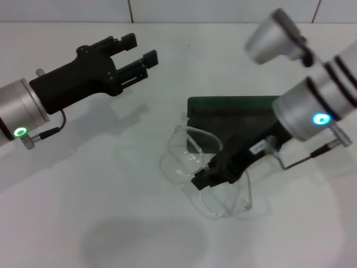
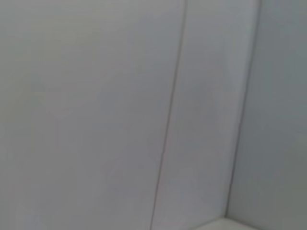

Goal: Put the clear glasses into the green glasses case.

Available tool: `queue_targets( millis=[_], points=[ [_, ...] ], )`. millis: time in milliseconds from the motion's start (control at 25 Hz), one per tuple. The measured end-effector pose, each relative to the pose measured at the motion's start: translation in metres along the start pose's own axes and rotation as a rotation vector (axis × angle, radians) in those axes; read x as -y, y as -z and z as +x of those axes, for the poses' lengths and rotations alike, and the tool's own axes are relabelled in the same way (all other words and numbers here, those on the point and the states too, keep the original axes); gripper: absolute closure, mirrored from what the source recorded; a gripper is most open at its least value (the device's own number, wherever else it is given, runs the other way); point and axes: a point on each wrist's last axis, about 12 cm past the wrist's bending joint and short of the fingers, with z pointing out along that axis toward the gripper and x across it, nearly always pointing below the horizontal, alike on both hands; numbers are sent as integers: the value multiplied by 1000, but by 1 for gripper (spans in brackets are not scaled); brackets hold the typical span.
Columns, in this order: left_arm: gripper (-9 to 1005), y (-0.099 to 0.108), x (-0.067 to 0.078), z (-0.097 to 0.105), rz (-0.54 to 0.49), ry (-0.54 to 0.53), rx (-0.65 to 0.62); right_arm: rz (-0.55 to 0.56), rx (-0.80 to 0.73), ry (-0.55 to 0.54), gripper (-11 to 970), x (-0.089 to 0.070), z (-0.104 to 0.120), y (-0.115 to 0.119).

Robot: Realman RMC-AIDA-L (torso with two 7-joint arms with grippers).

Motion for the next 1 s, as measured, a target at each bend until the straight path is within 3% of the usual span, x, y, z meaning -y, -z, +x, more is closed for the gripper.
queue_targets(
  millis=[240, 520, 680, 840, 1000],
  points=[
    [346, 0, 0, 4, -6, 68, 0, -89, 164, 137, 833, 2, 36, 24],
    [346, -2, -4, 6, -8, 135, -3, -36, 488, 397, 836, 13, 88, 36],
    [347, -8, 0, 7, 20, 125, -15, 12, 660, 579, 836, 16, 112, 30],
    [354, -24, 5, 5, 84, 110, -37, 73, 694, 757, 837, 16, 128, 18],
    [355, -40, 12, 1, 170, 91, -60, 125, 711, 851, 837, 17, 137, 10]
  ],
)
